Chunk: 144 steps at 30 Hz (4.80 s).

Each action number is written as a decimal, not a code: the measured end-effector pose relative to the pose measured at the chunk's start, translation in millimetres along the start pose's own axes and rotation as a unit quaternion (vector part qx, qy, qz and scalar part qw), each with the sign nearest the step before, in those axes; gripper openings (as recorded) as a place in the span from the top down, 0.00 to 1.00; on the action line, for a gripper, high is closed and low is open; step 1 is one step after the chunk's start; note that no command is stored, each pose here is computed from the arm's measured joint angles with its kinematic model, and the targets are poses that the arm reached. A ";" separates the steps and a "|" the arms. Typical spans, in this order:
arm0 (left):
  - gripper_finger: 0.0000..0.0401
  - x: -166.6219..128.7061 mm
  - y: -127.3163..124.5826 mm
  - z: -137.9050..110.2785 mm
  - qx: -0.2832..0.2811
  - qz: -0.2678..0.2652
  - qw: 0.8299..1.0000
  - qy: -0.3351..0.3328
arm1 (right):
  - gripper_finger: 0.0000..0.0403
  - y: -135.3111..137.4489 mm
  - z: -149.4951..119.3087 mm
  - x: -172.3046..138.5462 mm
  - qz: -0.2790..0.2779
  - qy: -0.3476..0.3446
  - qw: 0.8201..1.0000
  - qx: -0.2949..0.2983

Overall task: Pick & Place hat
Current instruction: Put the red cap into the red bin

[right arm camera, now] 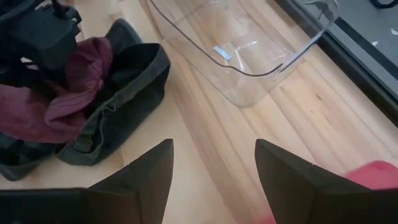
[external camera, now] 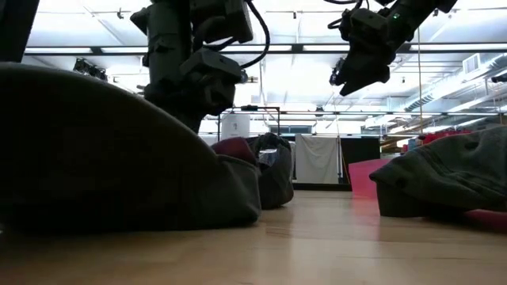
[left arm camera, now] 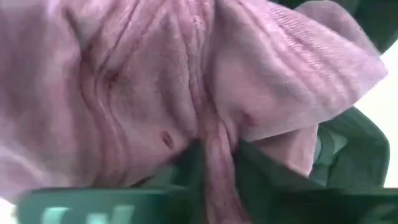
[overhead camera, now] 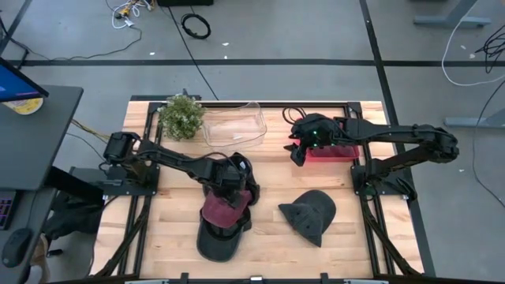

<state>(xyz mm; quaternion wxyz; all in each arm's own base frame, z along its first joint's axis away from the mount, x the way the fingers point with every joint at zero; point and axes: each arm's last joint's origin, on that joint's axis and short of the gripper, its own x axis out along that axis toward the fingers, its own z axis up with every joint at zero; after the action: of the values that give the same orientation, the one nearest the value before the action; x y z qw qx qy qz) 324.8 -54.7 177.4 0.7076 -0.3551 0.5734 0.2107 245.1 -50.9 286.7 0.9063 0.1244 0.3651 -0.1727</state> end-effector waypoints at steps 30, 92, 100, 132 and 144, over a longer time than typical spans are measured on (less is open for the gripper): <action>0.98 -197.5 -61.2 38.8 0.326 0.081 0.900 -0.278 | 0.43 1.5 15.4 -62.4 0.177 -0.112 0.956 0.205; 0.64 -207.4 -80.0 42.5 0.366 0.105 0.839 -0.387 | 1.00 -39.8 35.6 -110.8 0.357 -0.173 0.854 0.336; 0.64 -207.7 -80.5 42.5 0.352 0.098 0.845 -0.391 | 1.00 -76.9 -3.2 -127.0 0.206 -0.150 0.899 0.358; 0.65 -210.5 -89.8 34.2 0.331 0.090 0.839 -0.423 | 1.00 -121.5 -38.8 -116.1 0.035 -0.050 0.903 0.426; 0.65 -210.9 -89.9 34.6 0.330 0.091 0.838 -0.425 | 1.00 -122.3 -36.2 -108.6 0.011 -0.040 0.896 0.442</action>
<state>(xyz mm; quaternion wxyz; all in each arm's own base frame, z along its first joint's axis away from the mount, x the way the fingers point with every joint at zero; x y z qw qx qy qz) 357.7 -65.2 406.7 0.9347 0.0779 0.2816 0.2023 100.1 -125.2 325.6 0.7733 0.5094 0.2131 -0.3116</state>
